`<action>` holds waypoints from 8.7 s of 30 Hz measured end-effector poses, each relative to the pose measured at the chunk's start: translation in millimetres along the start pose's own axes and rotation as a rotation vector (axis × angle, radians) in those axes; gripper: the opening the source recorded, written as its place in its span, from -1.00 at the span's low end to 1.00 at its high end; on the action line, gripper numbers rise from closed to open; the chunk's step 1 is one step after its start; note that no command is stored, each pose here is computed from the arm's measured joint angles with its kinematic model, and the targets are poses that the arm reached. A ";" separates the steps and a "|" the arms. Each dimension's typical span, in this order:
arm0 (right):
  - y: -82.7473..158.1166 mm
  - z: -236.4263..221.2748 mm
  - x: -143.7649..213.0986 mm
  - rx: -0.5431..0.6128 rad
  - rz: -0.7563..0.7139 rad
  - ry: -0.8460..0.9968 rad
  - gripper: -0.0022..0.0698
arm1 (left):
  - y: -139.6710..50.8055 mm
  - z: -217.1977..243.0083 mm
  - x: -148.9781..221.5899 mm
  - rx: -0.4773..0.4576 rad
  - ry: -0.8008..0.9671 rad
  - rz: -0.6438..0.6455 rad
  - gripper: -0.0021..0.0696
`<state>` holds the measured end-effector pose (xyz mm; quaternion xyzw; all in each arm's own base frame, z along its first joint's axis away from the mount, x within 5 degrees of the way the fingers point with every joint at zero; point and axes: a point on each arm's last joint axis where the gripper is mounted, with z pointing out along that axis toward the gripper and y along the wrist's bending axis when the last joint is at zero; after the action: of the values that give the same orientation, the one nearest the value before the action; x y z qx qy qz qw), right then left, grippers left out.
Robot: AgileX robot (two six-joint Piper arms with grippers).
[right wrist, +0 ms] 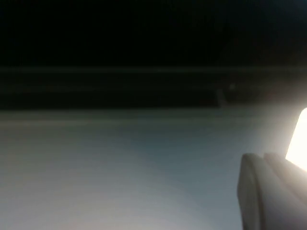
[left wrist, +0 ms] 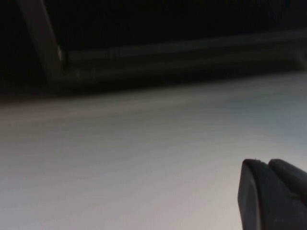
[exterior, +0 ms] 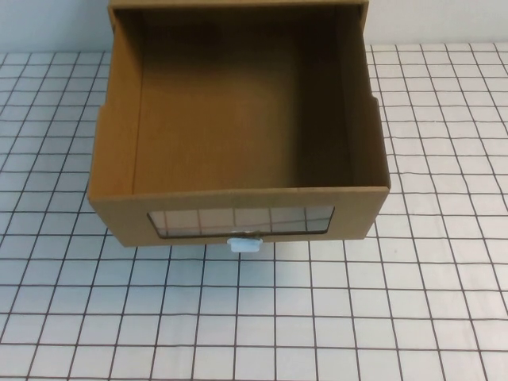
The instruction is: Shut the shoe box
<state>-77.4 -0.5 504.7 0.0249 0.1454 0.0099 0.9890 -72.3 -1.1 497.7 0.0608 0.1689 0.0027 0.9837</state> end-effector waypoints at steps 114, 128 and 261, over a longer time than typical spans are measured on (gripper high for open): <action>292.0 -107.4 541.6 -1.307 0.804 1.833 -0.97 | -124.9 95.7 567.0 0.333 1.746 -1.097 -0.96; 261.2 22.4 419.0 -1.411 0.749 1.582 -0.97 | -104.4 169.4 462.8 0.445 1.536 -1.010 -0.96; 27.0 -158.4 206.4 -0.533 0.158 1.565 -0.98 | -57.6 -150.1 231.3 0.158 1.597 -0.414 -0.96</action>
<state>74.2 39.4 295.3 -0.2142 0.7819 0.1279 0.5713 95.0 -34.4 273.5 0.0772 0.8241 -0.1479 0.5413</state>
